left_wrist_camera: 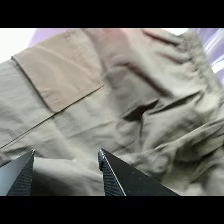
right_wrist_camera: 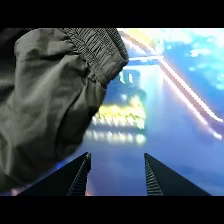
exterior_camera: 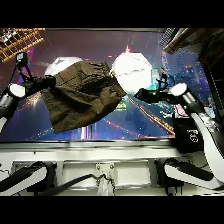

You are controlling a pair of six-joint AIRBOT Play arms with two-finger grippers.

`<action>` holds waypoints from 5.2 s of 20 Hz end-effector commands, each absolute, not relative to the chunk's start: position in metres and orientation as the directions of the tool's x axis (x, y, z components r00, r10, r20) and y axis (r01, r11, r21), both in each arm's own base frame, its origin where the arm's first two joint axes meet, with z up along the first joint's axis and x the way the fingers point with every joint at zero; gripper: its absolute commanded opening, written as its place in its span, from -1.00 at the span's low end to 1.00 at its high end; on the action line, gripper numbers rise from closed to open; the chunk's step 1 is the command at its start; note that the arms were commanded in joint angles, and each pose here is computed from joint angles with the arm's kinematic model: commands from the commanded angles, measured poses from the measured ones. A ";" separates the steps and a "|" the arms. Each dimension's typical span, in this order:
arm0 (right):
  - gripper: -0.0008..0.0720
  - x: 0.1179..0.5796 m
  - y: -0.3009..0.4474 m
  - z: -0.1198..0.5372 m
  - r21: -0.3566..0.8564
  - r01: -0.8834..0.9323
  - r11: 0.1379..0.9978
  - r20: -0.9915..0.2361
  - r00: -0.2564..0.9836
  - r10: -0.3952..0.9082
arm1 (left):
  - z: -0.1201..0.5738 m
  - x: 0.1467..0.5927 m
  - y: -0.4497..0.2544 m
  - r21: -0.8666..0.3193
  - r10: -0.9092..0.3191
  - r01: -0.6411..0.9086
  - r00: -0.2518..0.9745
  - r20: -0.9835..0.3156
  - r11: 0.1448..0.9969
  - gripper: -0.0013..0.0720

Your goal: Fold the clothes and pants, and hang the long-sleeved shirts on hangers.

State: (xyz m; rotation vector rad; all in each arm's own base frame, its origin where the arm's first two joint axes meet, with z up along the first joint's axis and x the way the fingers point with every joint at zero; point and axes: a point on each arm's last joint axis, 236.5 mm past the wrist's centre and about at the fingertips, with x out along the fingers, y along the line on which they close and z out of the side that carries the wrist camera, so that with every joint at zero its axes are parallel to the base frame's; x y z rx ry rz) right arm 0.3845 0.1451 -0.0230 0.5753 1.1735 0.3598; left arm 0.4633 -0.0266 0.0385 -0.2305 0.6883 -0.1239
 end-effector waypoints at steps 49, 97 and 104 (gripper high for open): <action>-0.92 0.457 0.146 -0.007 0.470 0.161 0.868 -0.817 0.451 0.359 | -0.043 0.204 -0.080 -0.517 -0.368 -0.431 0.385 -0.847 0.739 -0.16; -0.91 0.435 0.132 0.228 0.526 -0.074 0.847 -0.501 0.777 0.380 | 0.369 0.341 -0.098 -0.762 -0.454 0.502 0.837 0.307 0.409 -0.97; -0.91 0.332 0.122 0.308 0.498 -0.180 0.849 -0.416 0.809 0.415 | 0.475 0.287 -0.086 -0.568 -0.407 0.639 0.768 0.494 0.519 -0.97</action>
